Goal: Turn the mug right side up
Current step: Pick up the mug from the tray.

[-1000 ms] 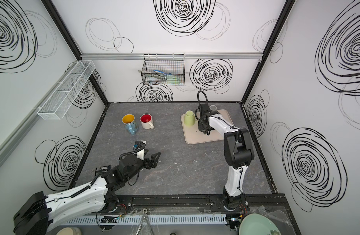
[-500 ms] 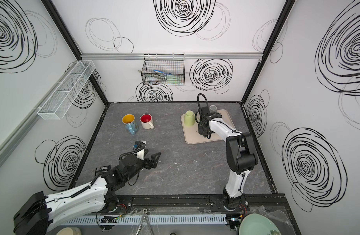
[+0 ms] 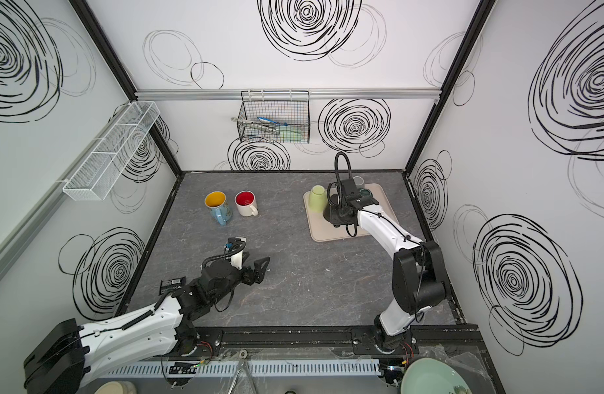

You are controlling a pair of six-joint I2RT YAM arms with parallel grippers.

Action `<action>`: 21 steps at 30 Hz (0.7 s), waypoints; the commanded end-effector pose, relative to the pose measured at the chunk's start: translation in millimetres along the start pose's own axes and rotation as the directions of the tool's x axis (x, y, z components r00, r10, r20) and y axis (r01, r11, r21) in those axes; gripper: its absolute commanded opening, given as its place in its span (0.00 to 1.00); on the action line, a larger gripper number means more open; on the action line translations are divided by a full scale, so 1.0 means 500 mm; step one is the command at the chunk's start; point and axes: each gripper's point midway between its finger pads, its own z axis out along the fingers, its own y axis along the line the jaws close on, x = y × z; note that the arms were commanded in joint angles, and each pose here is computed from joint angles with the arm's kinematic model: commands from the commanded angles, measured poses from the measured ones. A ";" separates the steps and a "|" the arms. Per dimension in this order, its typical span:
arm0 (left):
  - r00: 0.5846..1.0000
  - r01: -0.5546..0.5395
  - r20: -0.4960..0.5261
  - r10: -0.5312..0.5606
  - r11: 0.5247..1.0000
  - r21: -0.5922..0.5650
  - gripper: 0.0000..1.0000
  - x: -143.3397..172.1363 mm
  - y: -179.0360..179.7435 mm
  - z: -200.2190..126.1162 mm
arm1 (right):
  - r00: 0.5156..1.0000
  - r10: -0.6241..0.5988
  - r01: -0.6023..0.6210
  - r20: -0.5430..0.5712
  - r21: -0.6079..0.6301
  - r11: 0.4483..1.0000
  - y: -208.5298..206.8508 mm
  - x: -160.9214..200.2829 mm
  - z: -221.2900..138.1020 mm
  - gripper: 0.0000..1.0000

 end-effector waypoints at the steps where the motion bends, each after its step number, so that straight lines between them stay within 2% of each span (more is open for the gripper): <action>1: 0.999 0.001 0.042 -0.002 1.000 0.023 0.96 -0.023 -0.011 0.001 | 0.991 0.029 -0.016 0.131 -0.095 0.995 0.037 -0.061 -0.058 0.00; 8: 0.999 0.004 0.040 -0.005 1.000 0.026 0.96 -0.022 -0.012 0.001 | 0.982 0.049 -0.005 0.184 -0.231 0.973 0.080 -0.072 -0.115 0.00; 15: 0.999 0.009 0.039 -0.010 0.999 0.043 0.96 -0.025 -0.019 0.000 | 0.957 0.082 0.032 0.277 -0.386 0.922 0.120 -0.067 -0.181 0.00; 21: 0.999 0.012 0.046 -0.014 0.999 0.037 0.96 -0.036 -0.023 0.001 | 0.936 0.118 0.039 0.332 -0.432 0.901 0.120 -0.048 -0.213 0.00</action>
